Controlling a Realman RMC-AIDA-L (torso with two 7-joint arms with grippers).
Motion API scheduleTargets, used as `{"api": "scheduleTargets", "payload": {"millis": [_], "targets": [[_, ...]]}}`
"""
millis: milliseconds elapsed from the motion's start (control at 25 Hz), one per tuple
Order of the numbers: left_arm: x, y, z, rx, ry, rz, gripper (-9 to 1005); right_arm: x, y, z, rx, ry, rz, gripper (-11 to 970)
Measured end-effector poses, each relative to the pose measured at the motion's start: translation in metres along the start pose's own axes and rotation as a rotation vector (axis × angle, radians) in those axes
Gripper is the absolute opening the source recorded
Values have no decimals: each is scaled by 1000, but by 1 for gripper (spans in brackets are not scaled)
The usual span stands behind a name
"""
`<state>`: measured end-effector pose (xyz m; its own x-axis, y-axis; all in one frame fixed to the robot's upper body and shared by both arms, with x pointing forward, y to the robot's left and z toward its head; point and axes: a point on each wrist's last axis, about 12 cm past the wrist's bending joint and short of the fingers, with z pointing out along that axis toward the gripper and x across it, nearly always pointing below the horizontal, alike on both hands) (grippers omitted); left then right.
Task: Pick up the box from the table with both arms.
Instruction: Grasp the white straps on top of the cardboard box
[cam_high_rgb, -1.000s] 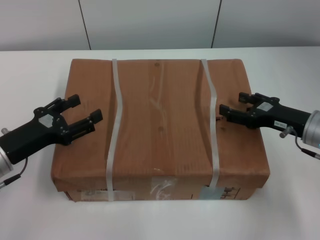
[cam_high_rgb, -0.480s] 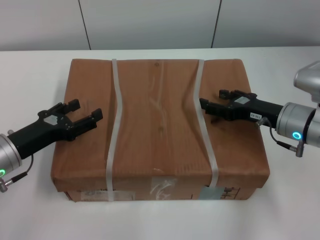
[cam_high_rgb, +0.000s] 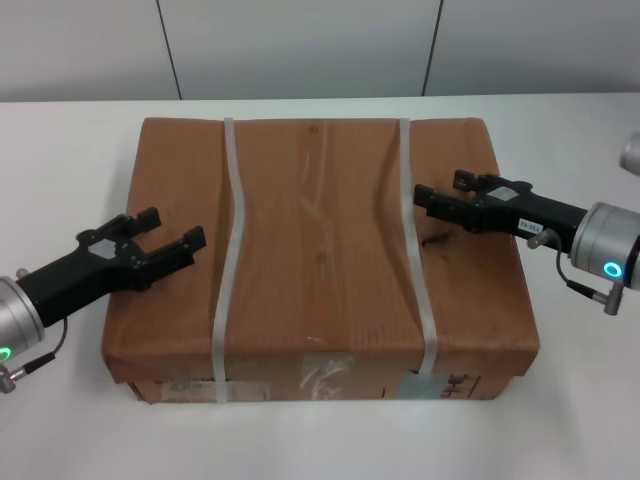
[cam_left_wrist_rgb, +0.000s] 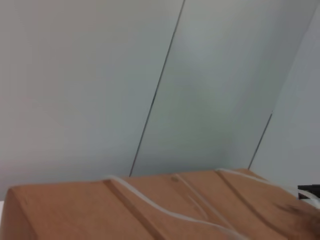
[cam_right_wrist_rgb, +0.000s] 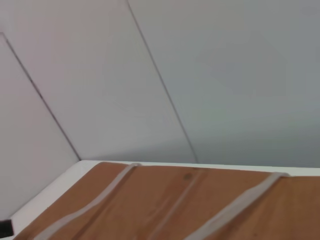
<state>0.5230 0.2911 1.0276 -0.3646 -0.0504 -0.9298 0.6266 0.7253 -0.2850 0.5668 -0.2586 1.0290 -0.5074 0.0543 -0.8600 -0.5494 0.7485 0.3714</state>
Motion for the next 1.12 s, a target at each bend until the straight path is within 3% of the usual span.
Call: {"api": "scheduleTargets", "payload": {"millis": [600,1120], "targets": [[-1,-6,10,43,29,-5,840,3,15,19,-55,63,-5,862],[-5,-12,31,86,76,-40,840,1,22,31,-70,95,-18,861]]}}
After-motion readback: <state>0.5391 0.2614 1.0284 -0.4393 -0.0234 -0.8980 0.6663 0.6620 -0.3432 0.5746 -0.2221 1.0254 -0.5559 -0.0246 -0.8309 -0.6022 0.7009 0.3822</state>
